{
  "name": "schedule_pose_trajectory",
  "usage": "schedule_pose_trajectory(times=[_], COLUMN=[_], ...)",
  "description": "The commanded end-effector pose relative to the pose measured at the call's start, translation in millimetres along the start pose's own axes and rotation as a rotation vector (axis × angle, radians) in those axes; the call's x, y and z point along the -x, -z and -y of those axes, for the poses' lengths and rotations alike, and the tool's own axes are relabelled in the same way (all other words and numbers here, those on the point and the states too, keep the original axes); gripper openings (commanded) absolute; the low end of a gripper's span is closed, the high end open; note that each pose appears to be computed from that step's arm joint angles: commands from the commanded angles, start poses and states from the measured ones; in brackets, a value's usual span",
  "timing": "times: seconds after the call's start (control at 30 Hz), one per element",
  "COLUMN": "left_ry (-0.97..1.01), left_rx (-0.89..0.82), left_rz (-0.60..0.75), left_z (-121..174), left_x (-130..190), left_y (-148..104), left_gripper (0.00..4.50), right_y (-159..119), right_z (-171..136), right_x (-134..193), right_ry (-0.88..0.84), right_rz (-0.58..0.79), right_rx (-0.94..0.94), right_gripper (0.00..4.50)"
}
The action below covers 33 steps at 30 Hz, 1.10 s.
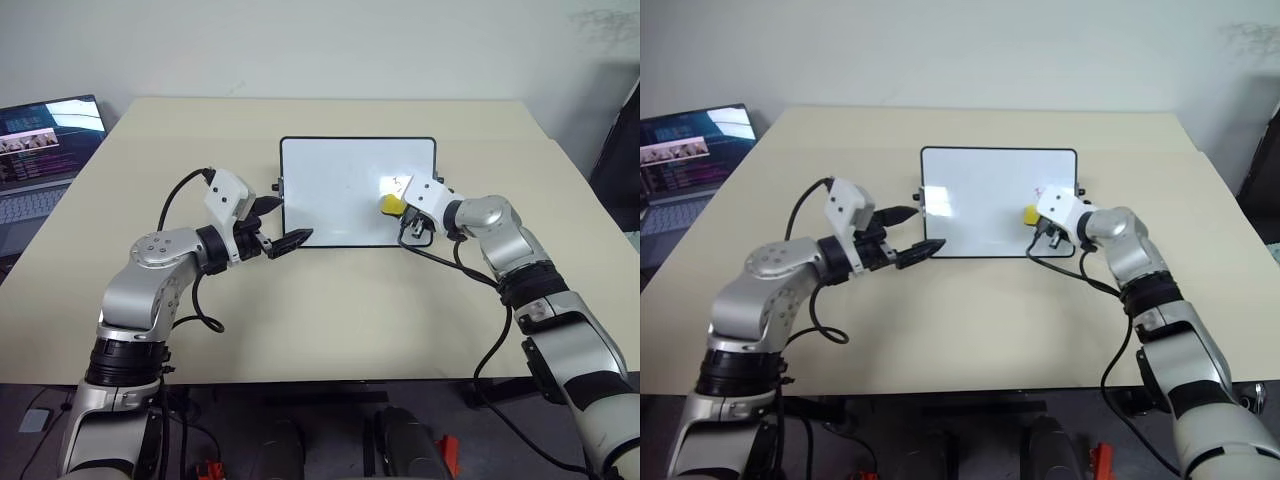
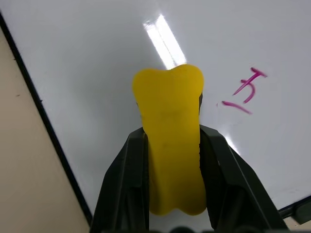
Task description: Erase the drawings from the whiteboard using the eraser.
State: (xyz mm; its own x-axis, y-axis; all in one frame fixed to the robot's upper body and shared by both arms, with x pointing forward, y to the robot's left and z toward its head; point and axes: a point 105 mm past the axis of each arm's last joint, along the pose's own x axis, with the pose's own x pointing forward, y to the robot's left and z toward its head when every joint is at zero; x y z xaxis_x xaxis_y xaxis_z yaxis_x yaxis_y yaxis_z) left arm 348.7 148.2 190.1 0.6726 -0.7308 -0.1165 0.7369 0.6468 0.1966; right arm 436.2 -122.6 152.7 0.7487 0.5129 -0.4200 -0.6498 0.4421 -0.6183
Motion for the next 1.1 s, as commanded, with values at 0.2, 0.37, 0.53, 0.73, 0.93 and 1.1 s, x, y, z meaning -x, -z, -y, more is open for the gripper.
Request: schedule_pose_trajectory(times=[0.2,0.37,0.53,0.73,0.93,1.1], left_ry=[-0.002,-0.005,-0.010,-0.013,-0.013,-0.010], left_rx=[-0.053,-0.056,-0.058,-0.059,-0.062,-0.063], left_rz=[0.038,0.038,0.038,0.038,0.035,0.035], left_z=[-1,-1,-2,-2,-3,-2], left_x=[1,2,3,4,3,3], left_y=[-16,-17,-18,-18,-18,-18], left_gripper=[4.50,4.50,4.50,4.50,4.50,4.50], right_y=[4,0,1,8,15,14], right_z=[45,61,56,16,-1,24], right_x=[10,12,7,-2,1,5], right_ry=[0.235,0.325,0.300,0.070,-0.015,0.124], right_rz=[-0.041,-0.040,-0.049,-0.063,-0.089,-0.103], right_rx=[-0.034,-0.039,-0.023,0.018,0.028,0.023], right_gripper=[1.04,1.03,1.03,1.03,1.03,1.03])
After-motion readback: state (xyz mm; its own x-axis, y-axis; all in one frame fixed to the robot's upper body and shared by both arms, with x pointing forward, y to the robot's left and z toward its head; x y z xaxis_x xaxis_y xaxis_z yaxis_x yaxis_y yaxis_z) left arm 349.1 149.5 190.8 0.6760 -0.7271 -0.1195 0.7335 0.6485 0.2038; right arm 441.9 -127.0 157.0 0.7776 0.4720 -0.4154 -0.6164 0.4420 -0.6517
